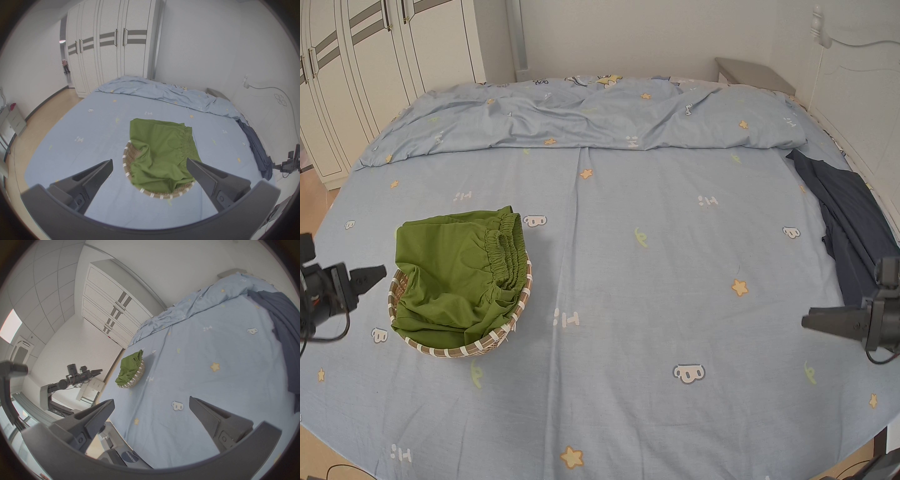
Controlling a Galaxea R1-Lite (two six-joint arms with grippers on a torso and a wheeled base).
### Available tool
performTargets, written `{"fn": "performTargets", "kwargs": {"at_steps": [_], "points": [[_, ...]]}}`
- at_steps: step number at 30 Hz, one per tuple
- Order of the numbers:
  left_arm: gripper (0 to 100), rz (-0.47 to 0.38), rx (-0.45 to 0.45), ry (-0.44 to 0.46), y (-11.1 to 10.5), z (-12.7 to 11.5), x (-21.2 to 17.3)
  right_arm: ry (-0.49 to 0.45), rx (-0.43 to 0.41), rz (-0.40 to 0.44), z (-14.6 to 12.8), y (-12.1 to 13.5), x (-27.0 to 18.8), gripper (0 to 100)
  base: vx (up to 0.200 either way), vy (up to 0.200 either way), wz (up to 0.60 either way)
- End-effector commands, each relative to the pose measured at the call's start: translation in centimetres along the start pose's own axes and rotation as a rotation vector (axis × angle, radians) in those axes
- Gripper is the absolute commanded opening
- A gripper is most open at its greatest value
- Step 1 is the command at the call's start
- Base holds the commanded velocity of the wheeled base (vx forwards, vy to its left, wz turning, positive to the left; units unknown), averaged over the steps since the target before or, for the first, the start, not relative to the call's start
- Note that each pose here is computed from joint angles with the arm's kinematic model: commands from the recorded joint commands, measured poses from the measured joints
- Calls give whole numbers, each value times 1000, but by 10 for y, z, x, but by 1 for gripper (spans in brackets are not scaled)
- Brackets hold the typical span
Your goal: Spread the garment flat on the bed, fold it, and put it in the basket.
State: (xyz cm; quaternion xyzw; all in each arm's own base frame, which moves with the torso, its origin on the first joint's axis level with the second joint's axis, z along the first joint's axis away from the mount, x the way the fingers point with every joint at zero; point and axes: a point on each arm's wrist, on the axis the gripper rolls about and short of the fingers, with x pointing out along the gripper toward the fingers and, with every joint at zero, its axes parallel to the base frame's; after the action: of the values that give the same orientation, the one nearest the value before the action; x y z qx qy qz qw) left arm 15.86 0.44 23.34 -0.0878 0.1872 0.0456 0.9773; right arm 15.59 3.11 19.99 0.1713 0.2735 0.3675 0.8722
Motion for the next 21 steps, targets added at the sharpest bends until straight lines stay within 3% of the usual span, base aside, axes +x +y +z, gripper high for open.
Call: {"fn": "performTargets", "kwargs": {"at_steps": [1,9,13,17,21], "points": [[100,43,-17,-236,18,-75,-83,-167,-146,-114,-80,14,-50,100,0,0,0],[100,-31,-23,-371,31,-136,-114,-295,-280,-85,-141,32,-70,100,0,0,0],[100,-79,-18,-394,35,-159,-116,-289,-268,-84,-157,34,-74,100,0,0,0],[100,-212,2,-380,37,-183,-118,-269,-268,-37,-171,37,-78,100,0,0,0],[100,-213,1,-353,40,-198,-113,-220,-269,32,-178,36,-80,100,0,0,0]]}}
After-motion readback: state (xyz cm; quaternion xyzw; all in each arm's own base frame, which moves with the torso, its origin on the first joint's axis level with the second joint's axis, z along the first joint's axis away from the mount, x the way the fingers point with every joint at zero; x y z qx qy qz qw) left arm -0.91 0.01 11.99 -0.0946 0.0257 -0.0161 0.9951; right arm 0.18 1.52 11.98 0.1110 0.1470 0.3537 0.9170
